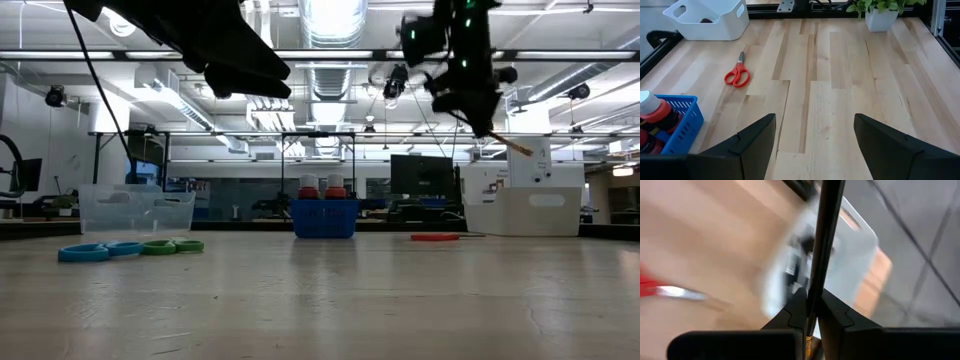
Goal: Pick & Place Paint Supplies
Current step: Put the black eyebrow brush into the white bin
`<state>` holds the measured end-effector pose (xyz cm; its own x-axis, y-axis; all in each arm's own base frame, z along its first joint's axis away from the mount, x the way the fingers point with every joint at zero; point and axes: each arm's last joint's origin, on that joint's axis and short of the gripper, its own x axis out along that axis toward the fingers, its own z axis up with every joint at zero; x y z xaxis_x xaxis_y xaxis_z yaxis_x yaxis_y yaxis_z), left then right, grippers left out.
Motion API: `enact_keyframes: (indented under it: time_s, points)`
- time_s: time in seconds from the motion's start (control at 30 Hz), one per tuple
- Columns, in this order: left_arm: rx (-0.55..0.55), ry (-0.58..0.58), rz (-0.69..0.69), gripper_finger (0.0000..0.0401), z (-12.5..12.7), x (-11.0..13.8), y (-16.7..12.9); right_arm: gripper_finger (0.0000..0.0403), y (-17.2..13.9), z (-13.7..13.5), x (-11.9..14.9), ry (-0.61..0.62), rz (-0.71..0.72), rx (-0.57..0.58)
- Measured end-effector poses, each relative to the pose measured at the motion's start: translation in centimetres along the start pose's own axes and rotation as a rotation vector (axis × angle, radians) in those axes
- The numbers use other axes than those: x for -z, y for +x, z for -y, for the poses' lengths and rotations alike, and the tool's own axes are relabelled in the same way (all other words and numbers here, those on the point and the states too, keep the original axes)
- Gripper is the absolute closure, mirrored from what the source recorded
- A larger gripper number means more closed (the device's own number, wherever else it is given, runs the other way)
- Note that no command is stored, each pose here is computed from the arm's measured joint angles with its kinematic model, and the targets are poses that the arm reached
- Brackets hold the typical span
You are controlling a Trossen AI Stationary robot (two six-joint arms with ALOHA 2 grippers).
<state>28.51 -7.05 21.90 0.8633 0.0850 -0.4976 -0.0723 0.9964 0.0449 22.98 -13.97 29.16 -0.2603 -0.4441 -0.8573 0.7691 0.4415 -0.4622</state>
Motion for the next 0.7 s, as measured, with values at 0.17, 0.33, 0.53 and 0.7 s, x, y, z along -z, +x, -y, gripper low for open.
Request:
enact_keyframes:
  time_s: [0.17,0.33,0.53,0.7]
  points:
    - [0.0,0.0,0.0,0.0122,0.0,0.0,0.0,0.0384,3.5,2.8,-1.6,0.043,-0.175,0.033]
    - [-0.004,-0.003,0.004,0.0122,-0.1,-0.1,0.0,0.0384,6.0,4.5,-2.5,0.082,-0.264,0.036]
    - [-0.004,-0.003,0.004,0.0122,-0.1,-0.1,0.0,0.0384,8.7,4.0,-3.1,0.066,-0.353,0.059]
    - [-0.004,-0.002,0.004,0.0122,-0.1,-0.1,0.0,0.0384,10.8,2.8,-3.7,0.023,-0.406,0.088]
